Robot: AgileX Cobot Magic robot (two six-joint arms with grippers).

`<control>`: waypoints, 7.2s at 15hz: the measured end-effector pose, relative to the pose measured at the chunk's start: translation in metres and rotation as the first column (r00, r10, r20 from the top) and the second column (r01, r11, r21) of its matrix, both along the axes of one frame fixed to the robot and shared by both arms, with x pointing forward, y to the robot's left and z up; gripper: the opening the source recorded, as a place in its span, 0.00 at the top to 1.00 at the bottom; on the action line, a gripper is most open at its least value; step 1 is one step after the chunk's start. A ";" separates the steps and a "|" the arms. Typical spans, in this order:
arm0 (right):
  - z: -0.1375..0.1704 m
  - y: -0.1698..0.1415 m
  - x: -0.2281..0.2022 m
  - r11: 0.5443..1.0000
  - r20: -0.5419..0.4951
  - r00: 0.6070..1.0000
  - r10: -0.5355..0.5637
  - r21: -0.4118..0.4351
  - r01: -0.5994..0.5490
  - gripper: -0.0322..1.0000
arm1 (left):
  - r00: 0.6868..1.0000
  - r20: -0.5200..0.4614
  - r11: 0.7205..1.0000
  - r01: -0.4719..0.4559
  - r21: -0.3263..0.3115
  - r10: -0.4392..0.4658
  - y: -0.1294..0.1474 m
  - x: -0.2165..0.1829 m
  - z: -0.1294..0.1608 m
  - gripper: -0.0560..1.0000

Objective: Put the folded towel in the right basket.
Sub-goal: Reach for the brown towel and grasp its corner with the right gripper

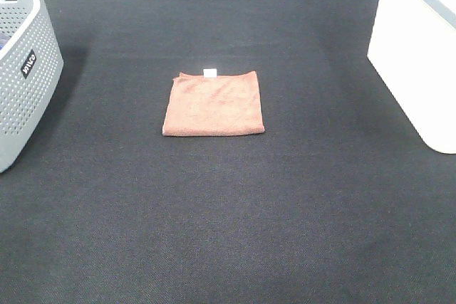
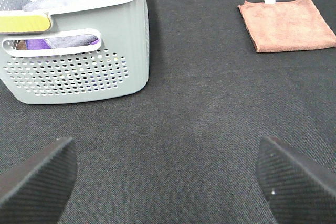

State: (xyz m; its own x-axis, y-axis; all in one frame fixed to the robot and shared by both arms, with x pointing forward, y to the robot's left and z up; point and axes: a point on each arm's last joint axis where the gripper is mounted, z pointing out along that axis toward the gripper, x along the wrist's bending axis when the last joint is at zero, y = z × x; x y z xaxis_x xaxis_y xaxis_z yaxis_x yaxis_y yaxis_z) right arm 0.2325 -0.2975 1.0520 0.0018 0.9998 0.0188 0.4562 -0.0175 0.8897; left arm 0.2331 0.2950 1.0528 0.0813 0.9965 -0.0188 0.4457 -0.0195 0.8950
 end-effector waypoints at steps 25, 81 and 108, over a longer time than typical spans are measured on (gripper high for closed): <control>0.000 0.000 0.000 1.000 0.000 1.000 0.000 0.000 0.000 0.29 | 1.000 0.000 1.000 0.000 0.000 0.000 0.000 0.000 0.000 0.12; 0.093 0.018 0.263 0.977 -0.355 0.914 0.194 0.151 -0.149 0.29 | 1.000 0.000 1.000 0.000 0.000 0.000 0.000 0.000 0.000 0.12; -0.149 0.143 0.491 0.819 -0.636 0.533 0.558 0.525 -0.231 0.29 | 1.000 0.000 1.000 0.000 0.000 0.000 0.000 0.000 0.000 0.12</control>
State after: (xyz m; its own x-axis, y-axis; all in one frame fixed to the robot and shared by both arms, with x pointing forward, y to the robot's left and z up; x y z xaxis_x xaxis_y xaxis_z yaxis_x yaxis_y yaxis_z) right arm 0.7238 -0.1546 0.9030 -0.2147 0.8174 0.5346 0.9714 0.1219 0.2036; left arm 0.2331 0.2950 1.0528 0.0813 0.9965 -0.0188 0.4457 -0.0195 0.8950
